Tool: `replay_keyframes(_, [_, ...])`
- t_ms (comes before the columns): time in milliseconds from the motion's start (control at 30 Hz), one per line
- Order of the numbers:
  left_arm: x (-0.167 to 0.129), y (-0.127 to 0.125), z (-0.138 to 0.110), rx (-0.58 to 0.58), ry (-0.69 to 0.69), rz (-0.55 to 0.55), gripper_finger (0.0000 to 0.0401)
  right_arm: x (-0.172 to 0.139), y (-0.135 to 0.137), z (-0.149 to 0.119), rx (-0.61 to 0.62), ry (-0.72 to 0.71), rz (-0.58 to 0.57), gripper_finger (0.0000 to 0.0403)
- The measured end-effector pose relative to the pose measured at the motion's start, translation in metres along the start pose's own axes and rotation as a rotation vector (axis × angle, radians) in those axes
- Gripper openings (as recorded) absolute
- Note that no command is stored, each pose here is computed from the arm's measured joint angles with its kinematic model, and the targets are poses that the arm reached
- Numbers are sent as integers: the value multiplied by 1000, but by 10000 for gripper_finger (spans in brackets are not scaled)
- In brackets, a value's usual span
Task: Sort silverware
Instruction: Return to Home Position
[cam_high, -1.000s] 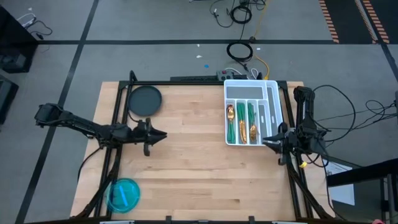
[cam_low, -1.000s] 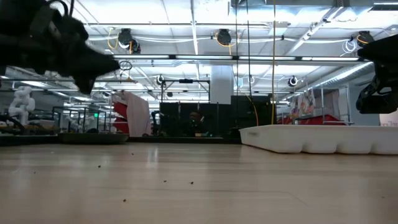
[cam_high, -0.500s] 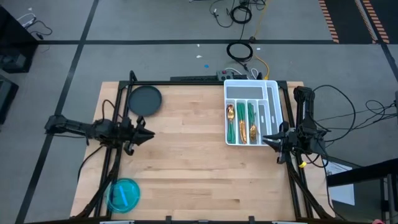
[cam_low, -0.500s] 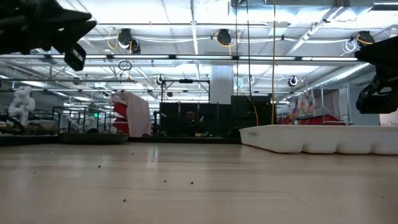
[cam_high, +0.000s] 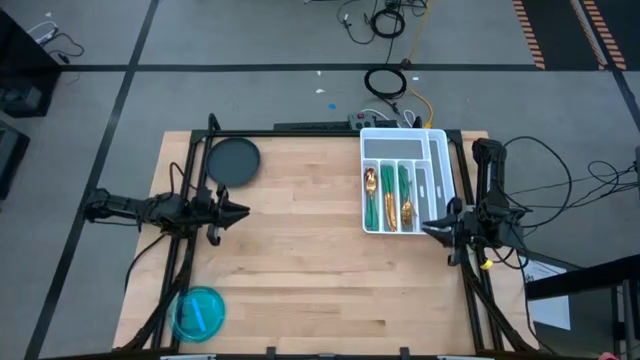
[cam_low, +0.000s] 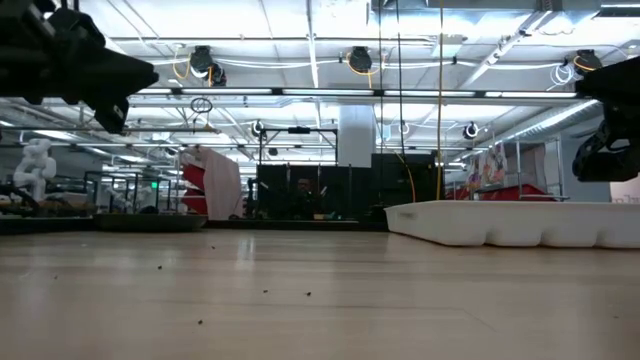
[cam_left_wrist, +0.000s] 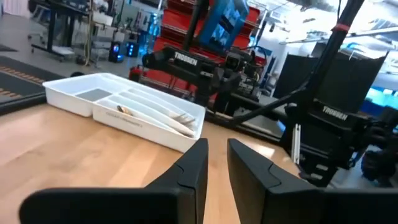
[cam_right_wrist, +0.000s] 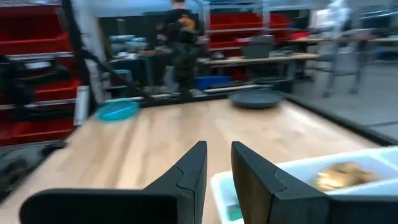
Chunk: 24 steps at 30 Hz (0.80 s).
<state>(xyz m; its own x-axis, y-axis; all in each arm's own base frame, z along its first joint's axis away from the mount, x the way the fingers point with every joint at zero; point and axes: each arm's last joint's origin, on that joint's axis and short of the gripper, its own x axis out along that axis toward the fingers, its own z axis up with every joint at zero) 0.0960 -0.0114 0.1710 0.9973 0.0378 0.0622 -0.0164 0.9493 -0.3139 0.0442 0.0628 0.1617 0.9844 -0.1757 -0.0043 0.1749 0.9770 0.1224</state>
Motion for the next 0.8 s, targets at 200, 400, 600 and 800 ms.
replay_keyframes(200, [0,1,0,-25,-11,37,67,0,9,6,-100,8,238,66])
replay_keyframes(400, [0,1,0,-23,-11,45,67,-4,22,36,-378,-413,812,66])
replay_keyframes(600, [0,2,0,10,-21,74,67,12,18,22,-300,-206,658,66])
replay_keyframes(800, [0,1,3,3,-44,65,67,32,9,23,-304,-185,509,66])
